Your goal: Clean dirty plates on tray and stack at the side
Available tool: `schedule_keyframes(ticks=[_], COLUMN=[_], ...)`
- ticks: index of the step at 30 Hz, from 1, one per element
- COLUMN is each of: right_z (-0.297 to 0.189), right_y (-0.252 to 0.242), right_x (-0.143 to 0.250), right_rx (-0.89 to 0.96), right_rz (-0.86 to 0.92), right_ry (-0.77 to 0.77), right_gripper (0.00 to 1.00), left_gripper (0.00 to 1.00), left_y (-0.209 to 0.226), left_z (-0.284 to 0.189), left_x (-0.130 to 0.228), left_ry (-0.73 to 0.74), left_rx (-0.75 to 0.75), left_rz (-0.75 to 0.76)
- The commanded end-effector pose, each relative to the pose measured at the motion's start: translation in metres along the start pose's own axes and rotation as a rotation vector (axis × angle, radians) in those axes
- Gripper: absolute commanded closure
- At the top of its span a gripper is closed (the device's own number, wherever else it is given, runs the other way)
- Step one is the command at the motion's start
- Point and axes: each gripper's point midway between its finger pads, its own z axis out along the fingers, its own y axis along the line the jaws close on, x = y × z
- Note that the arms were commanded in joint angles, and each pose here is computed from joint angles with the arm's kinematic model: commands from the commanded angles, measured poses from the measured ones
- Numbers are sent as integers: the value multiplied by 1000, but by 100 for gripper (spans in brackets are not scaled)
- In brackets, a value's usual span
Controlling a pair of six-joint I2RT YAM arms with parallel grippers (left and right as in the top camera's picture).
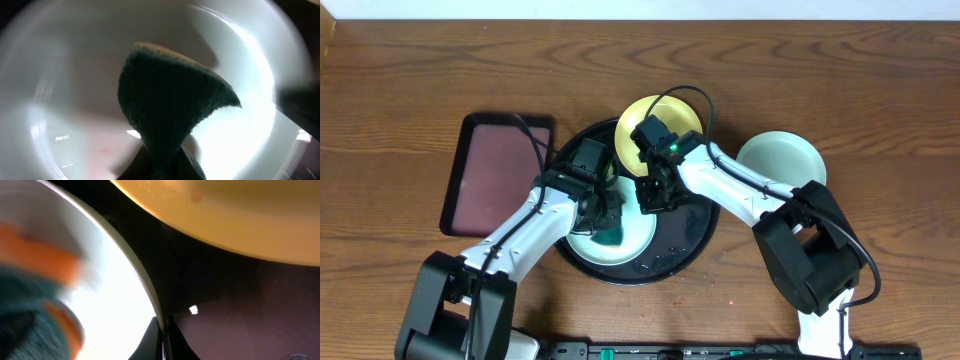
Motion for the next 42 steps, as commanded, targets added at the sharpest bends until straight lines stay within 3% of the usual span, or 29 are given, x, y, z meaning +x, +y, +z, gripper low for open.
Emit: schedule_keyframes(ticks=[1, 4, 7, 12, 17, 22, 29, 31, 35, 42], right_z=[-1, -1, -1, -1, -1, -1, -1, -1, -2, -3], right_y=[4, 3, 3, 3, 4, 3, 2, 2, 2, 0], right_x=[-6, -6, -6, -6, -6, -6, -4, -3, -4, -4], right_rx=[-12, -11, -11, -11, -12, -11, -7, -9, -12, -28], right_rz=[-13, -13, -13, -13, -13, -13, -14, -14, -12, -7], right_ry=[-11, -11, -10, -11, -12, -9, -1, 1, 1, 10], right_gripper=[99, 99, 99, 99, 99, 99, 99, 99, 99, 99], left_gripper=[92, 92, 93, 93, 93, 92, 93, 93, 92, 93], left_y=[59, 68, 60, 12, -40, -21, 83, 89, 66, 34], left_z=[-6, -9, -6, 3, -5, 2, -14, -19, -38, -126], left_x=[-13, -11, 2, 28, 40, 16, -39, -47, -70, -101], left_ry=[-142, -158, -85, 110, 197, 84, -253, -283, -279, -343], left_rx=[-322, -368, -322, -54, 261, 137, -372, -383, -249, -145], left_rz=[-245, -295, -296, -146, 70, 35, -324, -347, -341, -236])
